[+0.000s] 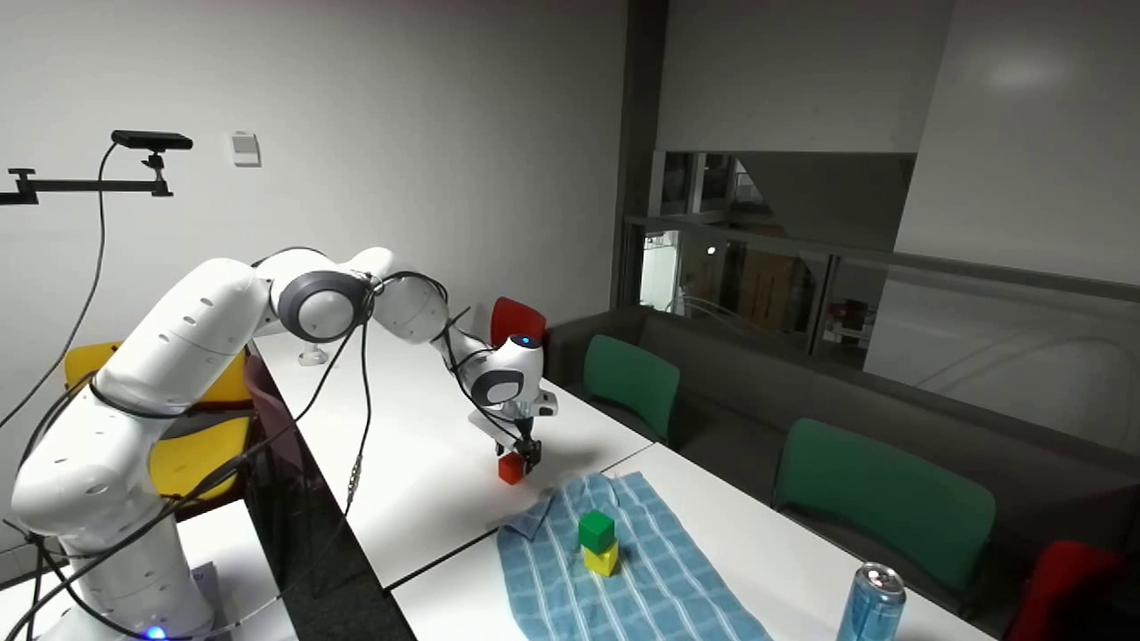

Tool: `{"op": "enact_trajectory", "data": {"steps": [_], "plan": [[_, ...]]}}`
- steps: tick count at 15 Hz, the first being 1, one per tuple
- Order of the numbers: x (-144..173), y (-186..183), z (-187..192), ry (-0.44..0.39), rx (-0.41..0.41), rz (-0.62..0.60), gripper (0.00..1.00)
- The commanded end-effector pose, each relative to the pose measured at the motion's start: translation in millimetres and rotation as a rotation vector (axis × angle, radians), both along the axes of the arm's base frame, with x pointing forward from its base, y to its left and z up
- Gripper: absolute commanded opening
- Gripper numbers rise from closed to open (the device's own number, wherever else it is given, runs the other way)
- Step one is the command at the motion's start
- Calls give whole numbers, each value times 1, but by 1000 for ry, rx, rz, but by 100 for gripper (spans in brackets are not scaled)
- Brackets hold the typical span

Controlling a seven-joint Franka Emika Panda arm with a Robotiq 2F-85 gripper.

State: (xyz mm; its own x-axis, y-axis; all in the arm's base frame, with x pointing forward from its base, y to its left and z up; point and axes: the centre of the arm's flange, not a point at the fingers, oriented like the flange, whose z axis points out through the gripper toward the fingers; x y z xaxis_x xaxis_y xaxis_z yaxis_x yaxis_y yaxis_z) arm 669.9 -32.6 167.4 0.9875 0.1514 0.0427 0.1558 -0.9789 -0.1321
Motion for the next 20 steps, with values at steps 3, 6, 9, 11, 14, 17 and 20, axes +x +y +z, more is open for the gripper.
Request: {"op": "enact_trajectory", "data": {"steps": [3, 6, 9, 11, 14, 17, 20], "plan": [[-15, 8, 17, 21, -10, -89, 53], [-15, 11, 22, 13, -22, -113, 31], [-21, 9, 33, -7, -36, -149, 31], [-27, 2, 47, -28, -48, -189, 31], [-39, -17, 70, -59, -60, -260, 31], [-54, -42, 94, -84, -78, -322, 31], [-66, -76, 114, -92, -112, -366, 31]]}}
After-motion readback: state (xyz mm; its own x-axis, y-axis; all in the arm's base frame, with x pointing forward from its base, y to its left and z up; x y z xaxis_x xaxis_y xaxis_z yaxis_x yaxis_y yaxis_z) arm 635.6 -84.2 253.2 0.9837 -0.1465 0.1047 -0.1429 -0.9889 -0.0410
